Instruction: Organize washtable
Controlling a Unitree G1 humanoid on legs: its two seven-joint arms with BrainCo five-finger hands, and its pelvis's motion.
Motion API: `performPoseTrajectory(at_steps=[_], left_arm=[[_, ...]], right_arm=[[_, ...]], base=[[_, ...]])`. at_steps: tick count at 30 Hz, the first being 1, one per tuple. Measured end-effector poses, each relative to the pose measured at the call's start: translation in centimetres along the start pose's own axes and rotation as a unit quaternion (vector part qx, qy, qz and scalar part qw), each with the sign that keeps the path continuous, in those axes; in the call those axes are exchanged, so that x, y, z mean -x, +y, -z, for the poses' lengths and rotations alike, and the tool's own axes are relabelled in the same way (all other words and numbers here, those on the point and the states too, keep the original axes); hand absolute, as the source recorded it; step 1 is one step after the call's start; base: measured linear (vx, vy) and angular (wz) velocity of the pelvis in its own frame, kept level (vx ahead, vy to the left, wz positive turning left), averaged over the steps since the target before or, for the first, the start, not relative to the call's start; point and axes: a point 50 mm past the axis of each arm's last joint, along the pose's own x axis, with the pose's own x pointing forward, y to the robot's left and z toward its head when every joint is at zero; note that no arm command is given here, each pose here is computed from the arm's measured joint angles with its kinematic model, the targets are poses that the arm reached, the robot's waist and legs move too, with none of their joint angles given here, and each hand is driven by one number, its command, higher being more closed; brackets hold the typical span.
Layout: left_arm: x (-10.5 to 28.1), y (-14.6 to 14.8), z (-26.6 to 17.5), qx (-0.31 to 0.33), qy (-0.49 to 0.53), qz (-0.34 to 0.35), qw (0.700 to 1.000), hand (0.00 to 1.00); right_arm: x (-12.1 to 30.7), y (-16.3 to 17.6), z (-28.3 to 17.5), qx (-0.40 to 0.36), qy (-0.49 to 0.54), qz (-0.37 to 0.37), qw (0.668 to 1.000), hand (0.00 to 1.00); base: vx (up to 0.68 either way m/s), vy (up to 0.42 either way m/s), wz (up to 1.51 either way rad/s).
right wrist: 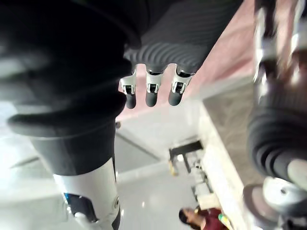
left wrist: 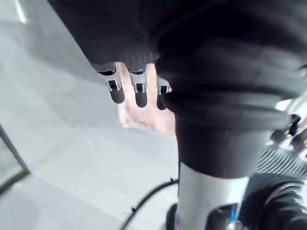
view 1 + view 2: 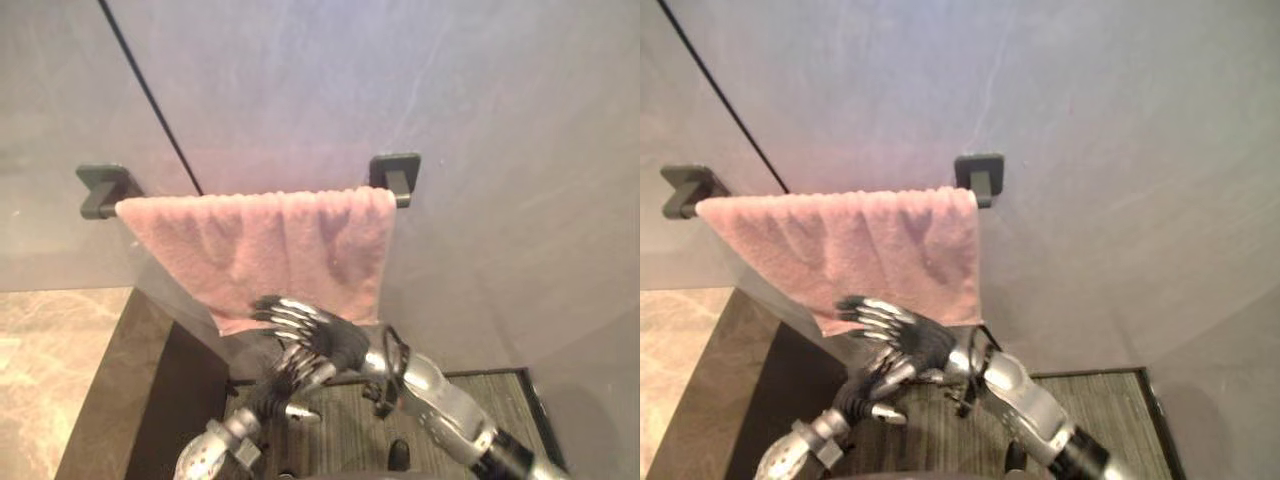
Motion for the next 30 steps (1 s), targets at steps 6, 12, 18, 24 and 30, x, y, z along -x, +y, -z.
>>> performPoseTrajectory(at_steps=[6,12,18,24,30], left_arm=[[-2.9,1.0,-2.7,0.026,-0.069,0.003,0.997,0.0],[-3.4,2.7,-3.1,-0.001,-0.07,-0.047,0.996,0.0],[-3.7,5.5,-3.7,-0.042,-0.068,-0.103,0.991,0.0],[-4.8,6.9,-4.0,-0.085,-0.053,-0.127,0.987,0.0],[-4.8,7.5,-3.9,-0.09,-0.046,-0.138,0.985,0.0]], right_arm=[[-1.8,-0.7,-0.2,-0.024,-0.035,0.036,0.998,0.0],[-1.5,-2.4,0.6,-0.014,-0.021,0.088,0.996,0.0],[-0.9,-3.5,-0.1,0.001,-0.029,0.111,0.993,0.0],[-0.4,-4.1,-0.4,0.01,-0.028,0.122,0.992,0.0],[-0.3,-4.3,-0.5,0.012,-0.031,0.127,0.991,0.0]], base=[[-0.04,0.015,0.08],[-0.04,0.006,0.01],[-0.01,-0.003,0.03],[0.0,-0.001,0.03],[-0.04,-0.003,-0.01]])
